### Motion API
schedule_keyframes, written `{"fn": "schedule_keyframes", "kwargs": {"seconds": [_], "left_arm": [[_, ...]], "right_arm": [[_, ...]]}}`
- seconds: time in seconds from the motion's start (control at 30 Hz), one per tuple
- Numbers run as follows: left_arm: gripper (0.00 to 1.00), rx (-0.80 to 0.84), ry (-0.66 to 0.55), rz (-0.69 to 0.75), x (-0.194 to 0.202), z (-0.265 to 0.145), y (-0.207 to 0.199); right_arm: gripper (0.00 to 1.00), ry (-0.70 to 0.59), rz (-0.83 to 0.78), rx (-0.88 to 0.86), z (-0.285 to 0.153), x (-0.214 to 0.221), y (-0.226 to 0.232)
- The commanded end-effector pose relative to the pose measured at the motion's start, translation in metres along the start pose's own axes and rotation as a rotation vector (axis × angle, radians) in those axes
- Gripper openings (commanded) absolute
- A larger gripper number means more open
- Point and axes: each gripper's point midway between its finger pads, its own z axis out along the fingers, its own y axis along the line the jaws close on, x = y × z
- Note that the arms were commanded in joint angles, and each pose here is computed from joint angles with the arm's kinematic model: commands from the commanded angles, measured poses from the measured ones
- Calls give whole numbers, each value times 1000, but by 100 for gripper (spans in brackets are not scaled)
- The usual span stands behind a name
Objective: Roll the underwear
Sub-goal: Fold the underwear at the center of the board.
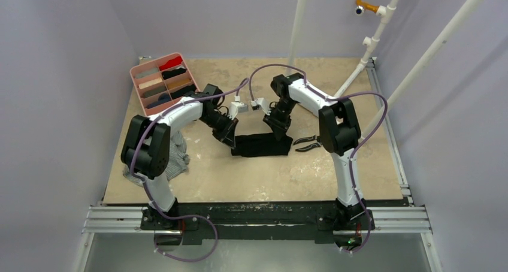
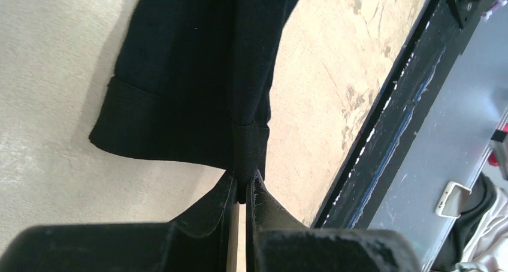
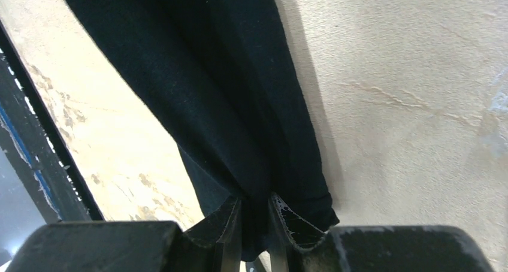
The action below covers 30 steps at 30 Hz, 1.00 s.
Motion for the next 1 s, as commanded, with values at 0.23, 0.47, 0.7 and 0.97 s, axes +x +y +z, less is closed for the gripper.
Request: {"fn": "schedule_keyframes", "kwargs": {"seconds": [0.23,0.47,0.7,0.97], "left_arm": [[0,22,-87,-132,-29,-6,22],[0,23,-73,-153,-31,0,30],[0,8,-53,-184,-29,5,38],[0,-29,-23,-229,-23,7,45]], "right_arm": [[26,-32,19,90,-10,0,-21],[42,-43,16,99,-15,-2,-21],[51,-94,2,125,-27,-13,-18],[56,-192,-33,189,-52,-31,-11]]}}
